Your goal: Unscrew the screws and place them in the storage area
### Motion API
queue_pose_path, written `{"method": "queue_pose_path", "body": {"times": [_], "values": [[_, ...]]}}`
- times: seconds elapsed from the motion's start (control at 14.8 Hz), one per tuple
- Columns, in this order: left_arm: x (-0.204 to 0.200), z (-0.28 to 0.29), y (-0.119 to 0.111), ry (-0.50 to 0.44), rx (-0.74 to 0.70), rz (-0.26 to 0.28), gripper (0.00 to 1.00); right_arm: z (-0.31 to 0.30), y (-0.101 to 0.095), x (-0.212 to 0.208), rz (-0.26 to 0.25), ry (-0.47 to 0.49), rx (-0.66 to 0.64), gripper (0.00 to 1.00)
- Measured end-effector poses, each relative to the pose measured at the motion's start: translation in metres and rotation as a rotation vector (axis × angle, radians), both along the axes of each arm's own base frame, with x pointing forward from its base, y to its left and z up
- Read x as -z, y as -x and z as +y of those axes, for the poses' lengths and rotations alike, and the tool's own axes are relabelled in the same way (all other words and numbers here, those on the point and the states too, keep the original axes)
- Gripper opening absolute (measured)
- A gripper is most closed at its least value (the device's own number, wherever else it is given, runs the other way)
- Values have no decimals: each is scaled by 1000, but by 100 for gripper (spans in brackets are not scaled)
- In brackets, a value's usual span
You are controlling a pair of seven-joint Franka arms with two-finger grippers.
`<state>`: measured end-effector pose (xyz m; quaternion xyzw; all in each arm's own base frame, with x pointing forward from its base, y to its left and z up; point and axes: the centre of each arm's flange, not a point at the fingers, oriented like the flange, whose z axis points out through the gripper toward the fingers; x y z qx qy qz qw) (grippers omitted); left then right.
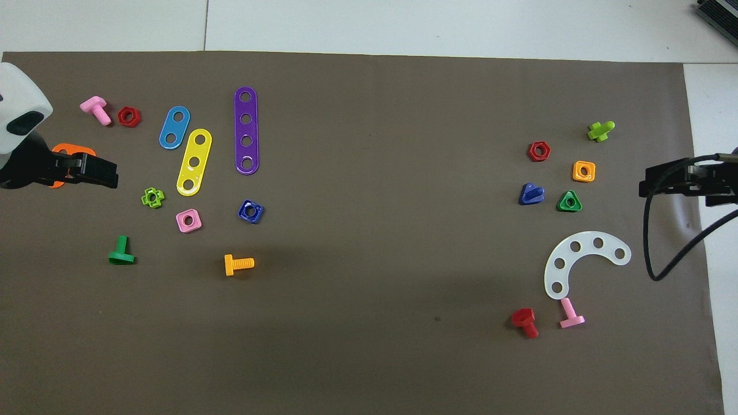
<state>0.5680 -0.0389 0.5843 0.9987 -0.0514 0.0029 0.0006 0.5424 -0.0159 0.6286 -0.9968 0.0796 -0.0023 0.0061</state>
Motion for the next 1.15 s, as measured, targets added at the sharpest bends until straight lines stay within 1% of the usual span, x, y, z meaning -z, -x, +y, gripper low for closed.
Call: {"method": "queue_pose_path", "body": {"times": [0.41, 0.61, 0.81, 1.15], "values": [[0, 8, 0, 0, -13, 0, 100, -2, 1, 1, 3, 4, 2, 100], [0, 8, 0, 0, -15, 0, 100, -2, 1, 2, 6, 43, -4, 100], [0, 8, 0, 0, -15, 0, 100, 6, 1, 2, 7, 58, -22, 100], [0, 8, 0, 0, -15, 0, 100, 16, 6, -10, 17, 59, -38, 100]]}}
